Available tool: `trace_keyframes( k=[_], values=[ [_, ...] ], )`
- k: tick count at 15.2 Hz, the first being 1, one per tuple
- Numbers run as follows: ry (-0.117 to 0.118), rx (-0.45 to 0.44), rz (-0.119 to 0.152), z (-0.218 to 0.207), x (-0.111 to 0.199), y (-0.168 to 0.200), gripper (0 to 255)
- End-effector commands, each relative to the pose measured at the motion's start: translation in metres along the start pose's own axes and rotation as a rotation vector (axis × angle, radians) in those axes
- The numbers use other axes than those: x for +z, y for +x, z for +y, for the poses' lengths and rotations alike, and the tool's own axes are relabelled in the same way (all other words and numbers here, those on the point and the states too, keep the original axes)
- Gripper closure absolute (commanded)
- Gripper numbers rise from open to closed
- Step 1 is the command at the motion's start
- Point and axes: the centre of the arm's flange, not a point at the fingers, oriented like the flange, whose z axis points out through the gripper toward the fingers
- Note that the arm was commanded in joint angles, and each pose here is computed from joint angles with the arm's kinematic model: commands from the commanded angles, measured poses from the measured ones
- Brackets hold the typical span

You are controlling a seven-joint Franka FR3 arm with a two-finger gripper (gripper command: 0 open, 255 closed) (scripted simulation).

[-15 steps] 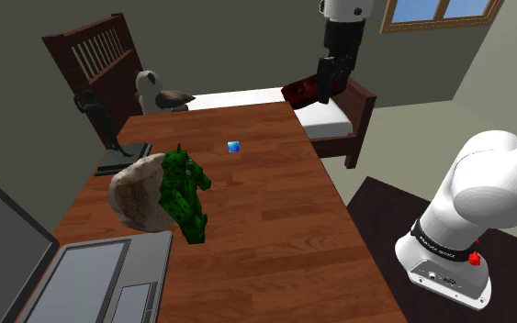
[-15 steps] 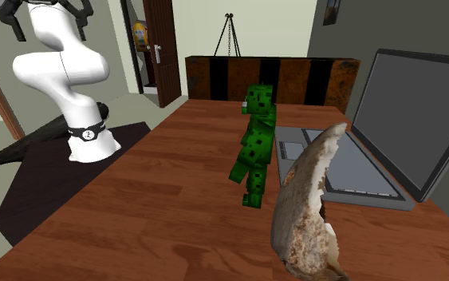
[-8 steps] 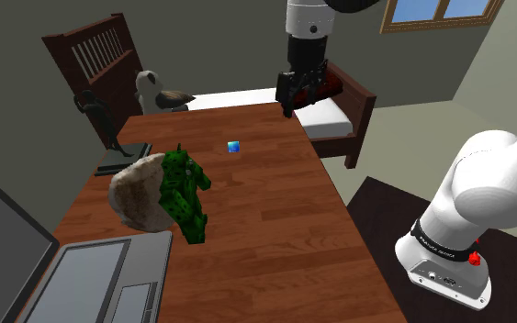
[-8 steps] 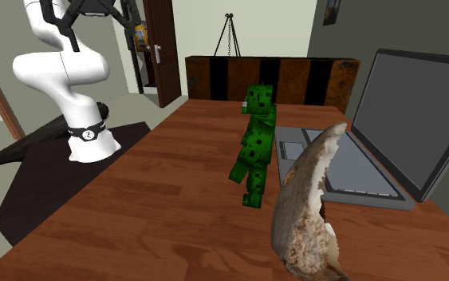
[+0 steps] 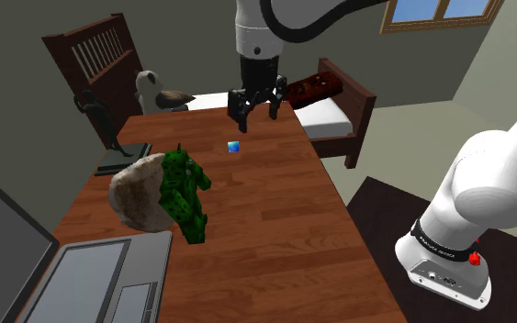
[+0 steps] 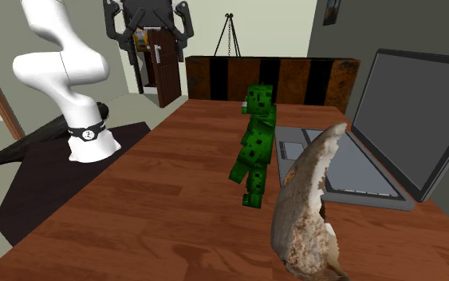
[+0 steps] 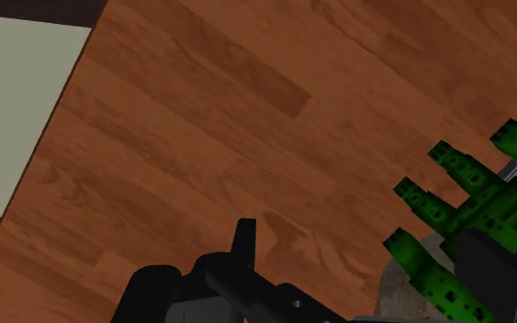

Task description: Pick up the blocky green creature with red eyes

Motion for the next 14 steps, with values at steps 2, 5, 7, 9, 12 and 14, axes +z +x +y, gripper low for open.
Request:
trace_keyframes(
  k=[2, 5, 7, 9, 12, 14],
  values=[
    [0.003, 0.039, 0.014, -0.033, 0.012, 0.015, 0],
    [0.005, 0.076, 0.028, -0.066, 0.021, 0.032, 0],
    [0.006, 0.101, 0.037, -0.088, 0.027, 0.044, 0],
    [0.007, 0.125, 0.046, -0.109, 0.033, 0.057, 0],
    [0.009, 0.162, 0.061, -0.141, 0.041, 0.078, 0],
    [0.010, 0.186, 0.070, -0.161, 0.047, 0.092, 0]
  ],
)
